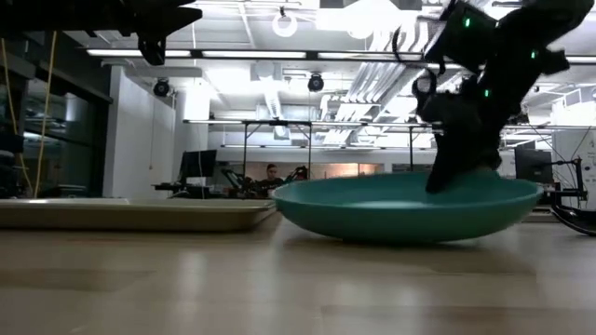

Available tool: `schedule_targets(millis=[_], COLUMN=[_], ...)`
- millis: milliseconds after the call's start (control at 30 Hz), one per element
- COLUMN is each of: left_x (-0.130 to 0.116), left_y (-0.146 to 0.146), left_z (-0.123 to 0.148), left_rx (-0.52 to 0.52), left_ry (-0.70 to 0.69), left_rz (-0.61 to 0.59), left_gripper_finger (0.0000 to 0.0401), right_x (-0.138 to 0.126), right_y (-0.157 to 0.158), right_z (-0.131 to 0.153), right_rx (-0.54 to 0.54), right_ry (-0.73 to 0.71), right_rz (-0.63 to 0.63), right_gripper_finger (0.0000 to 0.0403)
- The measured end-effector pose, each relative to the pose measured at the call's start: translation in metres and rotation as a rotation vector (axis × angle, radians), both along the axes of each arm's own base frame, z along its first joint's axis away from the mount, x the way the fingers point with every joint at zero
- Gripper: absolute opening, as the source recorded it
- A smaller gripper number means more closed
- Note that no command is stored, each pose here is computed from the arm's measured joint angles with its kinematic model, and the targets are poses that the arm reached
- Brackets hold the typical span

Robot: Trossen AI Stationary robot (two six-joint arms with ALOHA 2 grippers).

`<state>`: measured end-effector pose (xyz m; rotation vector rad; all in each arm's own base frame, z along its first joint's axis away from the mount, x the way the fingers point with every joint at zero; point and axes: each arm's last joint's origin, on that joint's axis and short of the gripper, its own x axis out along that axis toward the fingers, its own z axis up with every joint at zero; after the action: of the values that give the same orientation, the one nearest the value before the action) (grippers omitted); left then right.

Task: Pick and place plate/cup/fork/spoon on tray
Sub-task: Put the blue plate on the light brown tray

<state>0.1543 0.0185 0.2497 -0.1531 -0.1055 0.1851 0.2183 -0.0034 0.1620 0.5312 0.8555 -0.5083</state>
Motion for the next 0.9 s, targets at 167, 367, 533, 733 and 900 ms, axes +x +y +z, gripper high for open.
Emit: schedule_targets(millis=[167,367,533,733,900], left_x=[0.0,0.0,-0.001,-0.001,-0.001], left_y=[0.0,0.0,0.0,-0.002,-0.004], left_z=[0.0,0.002,0.004,0.01,0.011], left_rx=[0.0,0.002,-0.018,-0.008,0.002], left_ry=[-0.001,-0.015,-0.04,-0.11,-0.119], left_rz=[0.0,0.0,-0.003,-0.068,-0.133], left_gripper_finger=[0.0106,0.0106,0.0106,0.0106,0.0106], right_x=[0.001,0.026,0.059,0.127,0.19], right_y=[0.002,-0.005,-0.027,-0.067,-0.099], right_z=[0.027,0.042,0.046,0.051,0.039], right_rx=[-0.057,-0.108,-0.138,-0.175,-0.106], right_ry=[-0.101,-0.34,-0.462,-0.432,-0.405], right_rz=[0.041,0.079,0.045,0.03,0.069], right_gripper_finger=[0.0003,0.0002,0.0001,0.0001,0.0001])
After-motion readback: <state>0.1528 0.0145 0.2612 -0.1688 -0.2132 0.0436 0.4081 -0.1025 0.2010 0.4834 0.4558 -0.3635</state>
